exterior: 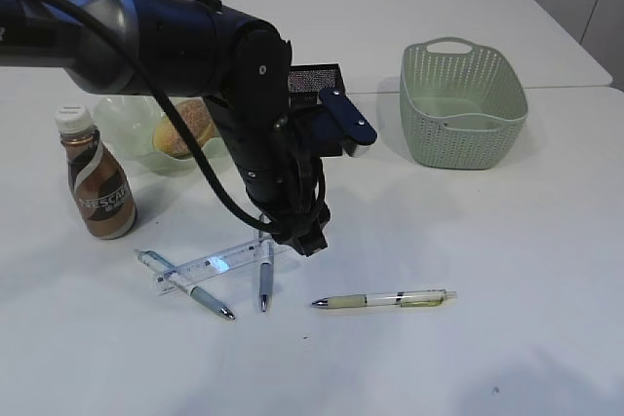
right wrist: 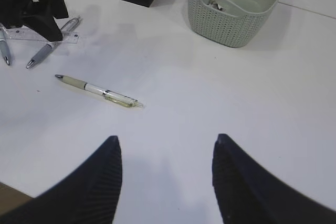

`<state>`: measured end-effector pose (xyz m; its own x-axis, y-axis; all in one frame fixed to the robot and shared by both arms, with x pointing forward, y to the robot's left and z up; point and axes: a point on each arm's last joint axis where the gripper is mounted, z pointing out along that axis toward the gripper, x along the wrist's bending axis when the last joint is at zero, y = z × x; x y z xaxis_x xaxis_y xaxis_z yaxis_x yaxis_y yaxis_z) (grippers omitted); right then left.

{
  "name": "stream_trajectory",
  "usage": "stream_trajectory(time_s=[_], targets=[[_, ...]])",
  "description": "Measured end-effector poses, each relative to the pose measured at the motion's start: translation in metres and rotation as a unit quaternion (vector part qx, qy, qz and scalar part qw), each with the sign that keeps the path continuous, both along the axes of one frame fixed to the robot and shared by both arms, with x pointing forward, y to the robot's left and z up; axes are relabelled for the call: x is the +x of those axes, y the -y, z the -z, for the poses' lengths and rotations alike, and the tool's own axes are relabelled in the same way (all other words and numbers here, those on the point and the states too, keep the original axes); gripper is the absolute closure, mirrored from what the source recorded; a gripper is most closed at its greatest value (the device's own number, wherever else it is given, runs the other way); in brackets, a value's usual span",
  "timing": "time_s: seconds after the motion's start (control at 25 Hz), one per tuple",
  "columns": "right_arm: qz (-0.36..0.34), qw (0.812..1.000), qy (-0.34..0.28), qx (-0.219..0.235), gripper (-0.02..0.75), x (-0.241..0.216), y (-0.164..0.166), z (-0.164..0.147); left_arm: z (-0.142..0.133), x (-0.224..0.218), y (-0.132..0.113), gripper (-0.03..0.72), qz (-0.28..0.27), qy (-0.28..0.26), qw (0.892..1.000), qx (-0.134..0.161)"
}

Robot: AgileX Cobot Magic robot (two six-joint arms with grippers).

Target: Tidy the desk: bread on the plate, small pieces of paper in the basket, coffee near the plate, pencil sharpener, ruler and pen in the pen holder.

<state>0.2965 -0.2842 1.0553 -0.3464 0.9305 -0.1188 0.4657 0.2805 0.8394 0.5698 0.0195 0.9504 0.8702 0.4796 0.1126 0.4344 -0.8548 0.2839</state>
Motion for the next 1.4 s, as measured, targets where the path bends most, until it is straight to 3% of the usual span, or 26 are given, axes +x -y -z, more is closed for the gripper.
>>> stream_trajectory(time_s=[0.76,1.08,1.4], targets=[[0.001,1.0,-0.003,-0.001,0.299,-0.001,0.0,0.0,0.0,0.004,0.0,0.312,0.008,0.023,1.0,0.001],[0.001,1.0,-0.005,-0.001,0.299,-0.001,0.0,0.001,0.02,0.009,0.002,0.312,0.003,-0.003,1.0,0.017],[0.001,1.0,-0.006,-0.001,0.299,-0.001,0.0,0.001,0.019,0.02,0.008,0.312,0.002,-0.003,1.0,0.017]])
